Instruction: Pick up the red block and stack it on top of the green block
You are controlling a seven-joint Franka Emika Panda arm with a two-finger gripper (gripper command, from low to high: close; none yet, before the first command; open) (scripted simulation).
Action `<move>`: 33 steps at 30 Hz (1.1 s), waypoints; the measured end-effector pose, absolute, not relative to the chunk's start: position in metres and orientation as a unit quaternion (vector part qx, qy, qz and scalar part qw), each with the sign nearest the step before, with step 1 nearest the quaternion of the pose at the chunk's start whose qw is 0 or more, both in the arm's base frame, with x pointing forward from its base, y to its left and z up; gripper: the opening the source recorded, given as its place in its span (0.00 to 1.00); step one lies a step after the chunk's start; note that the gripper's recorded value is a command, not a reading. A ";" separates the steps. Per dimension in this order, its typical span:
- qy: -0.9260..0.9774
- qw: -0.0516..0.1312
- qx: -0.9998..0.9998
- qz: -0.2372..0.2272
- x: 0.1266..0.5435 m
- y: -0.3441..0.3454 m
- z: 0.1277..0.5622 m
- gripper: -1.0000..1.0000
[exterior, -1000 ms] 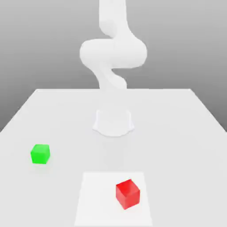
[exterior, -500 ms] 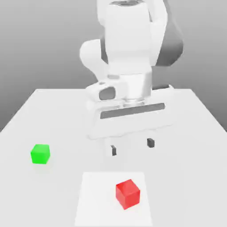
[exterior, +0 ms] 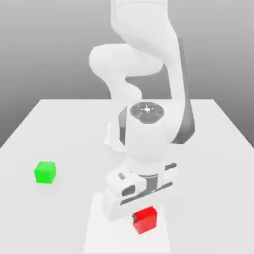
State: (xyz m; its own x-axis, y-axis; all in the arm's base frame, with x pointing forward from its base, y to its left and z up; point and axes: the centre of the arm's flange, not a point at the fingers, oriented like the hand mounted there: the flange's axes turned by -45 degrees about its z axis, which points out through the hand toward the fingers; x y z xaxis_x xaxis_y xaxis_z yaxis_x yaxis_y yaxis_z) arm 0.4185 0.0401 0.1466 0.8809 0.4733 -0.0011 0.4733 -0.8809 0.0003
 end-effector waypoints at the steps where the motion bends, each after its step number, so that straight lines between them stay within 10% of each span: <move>1: 0.244 0.000 0.970 0.000 0.418 0.040 0.143 0.00; 8: 0.239 0.001 0.971 0.000 0.418 0.035 0.205 0.00; 18: -0.046 0.022 0.999 0.000 0.345 -0.167 0.246 0.00; 26: -0.267 0.003 0.964 0.000 0.229 -0.259 0.247 0.00; 33: -0.286 -0.007 0.958 0.005 0.223 -0.266 0.224 0.00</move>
State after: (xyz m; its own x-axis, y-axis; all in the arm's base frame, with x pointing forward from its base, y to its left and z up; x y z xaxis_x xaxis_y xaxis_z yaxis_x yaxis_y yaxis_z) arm 0.2227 -0.2658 0.2235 0.8366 -0.5477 0.0050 -0.5476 -0.8366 -0.0169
